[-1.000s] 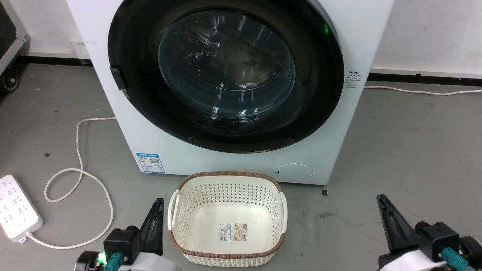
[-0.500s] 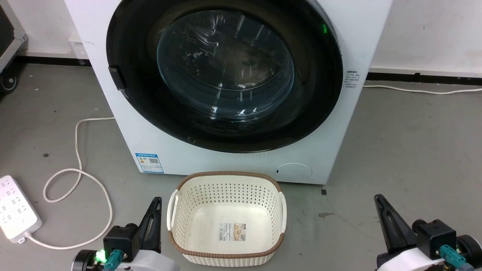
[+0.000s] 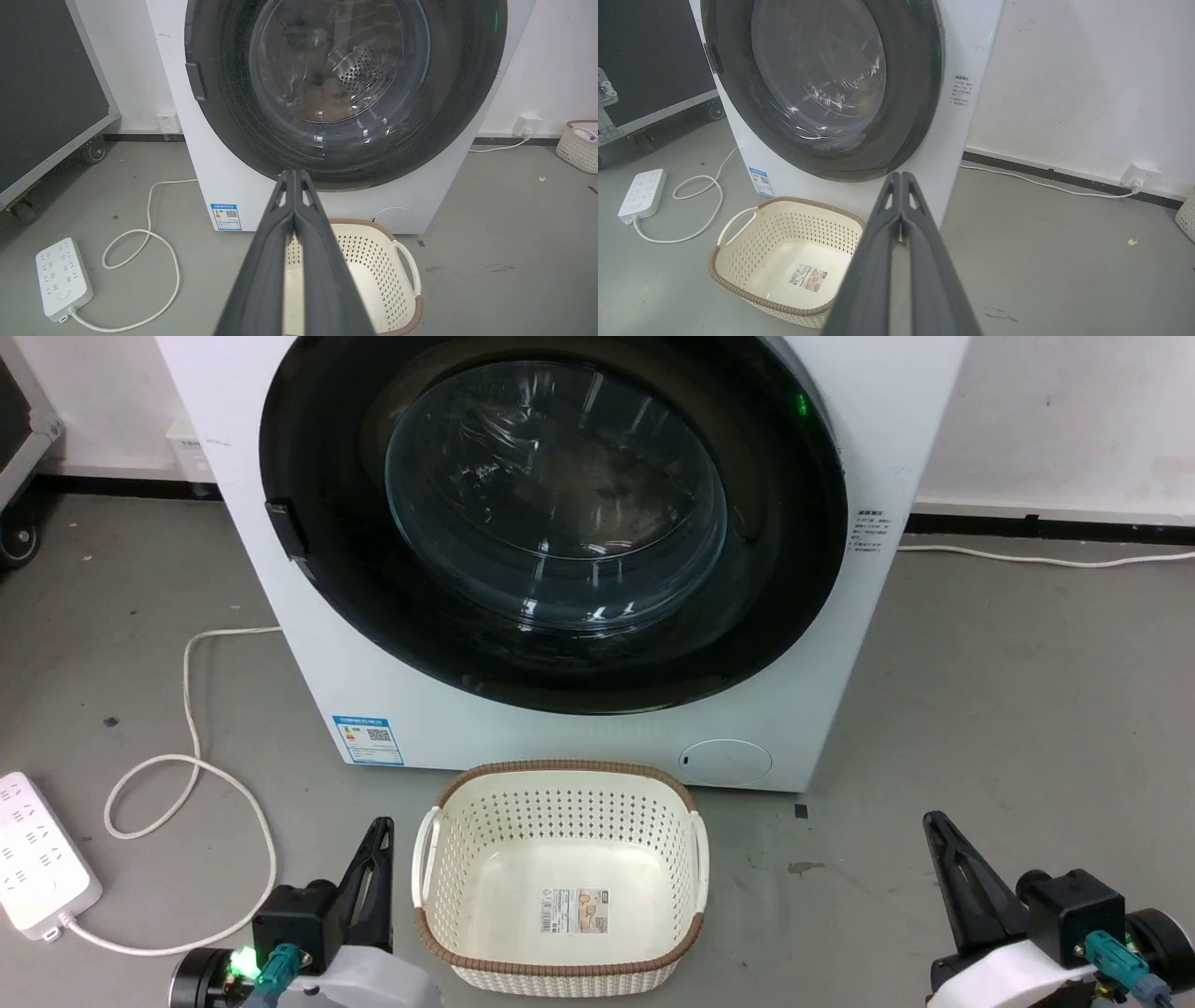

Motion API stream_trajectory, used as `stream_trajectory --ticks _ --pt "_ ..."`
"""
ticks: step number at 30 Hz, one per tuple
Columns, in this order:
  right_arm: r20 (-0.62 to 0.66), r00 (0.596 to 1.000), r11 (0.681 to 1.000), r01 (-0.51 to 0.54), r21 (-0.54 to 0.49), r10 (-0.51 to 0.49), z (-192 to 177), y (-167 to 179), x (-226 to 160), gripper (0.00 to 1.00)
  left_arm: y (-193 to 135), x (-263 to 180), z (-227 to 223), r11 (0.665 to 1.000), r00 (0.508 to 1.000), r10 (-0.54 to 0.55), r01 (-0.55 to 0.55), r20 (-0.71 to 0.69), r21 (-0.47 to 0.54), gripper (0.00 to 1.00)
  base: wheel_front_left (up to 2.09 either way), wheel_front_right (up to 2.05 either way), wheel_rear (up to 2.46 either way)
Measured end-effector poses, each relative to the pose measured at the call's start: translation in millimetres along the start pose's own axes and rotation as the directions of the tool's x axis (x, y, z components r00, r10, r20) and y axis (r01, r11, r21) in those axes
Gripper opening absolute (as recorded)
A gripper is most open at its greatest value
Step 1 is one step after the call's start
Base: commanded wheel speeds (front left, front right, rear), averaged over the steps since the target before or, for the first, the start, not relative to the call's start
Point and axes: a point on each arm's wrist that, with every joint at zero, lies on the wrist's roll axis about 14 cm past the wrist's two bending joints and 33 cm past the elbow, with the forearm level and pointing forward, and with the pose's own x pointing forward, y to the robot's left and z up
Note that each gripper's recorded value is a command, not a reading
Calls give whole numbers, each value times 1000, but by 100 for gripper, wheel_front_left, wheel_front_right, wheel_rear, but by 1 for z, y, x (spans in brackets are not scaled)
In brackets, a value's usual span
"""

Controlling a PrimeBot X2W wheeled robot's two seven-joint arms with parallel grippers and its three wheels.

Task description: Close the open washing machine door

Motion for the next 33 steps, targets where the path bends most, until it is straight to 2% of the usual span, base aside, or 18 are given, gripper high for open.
stream_trajectory --ticks 33 --pt "-41 999 1000 -10 6 10 0 4 4 0 7 4 2 999 999 32 -31 -35 42 0 0 0 0"
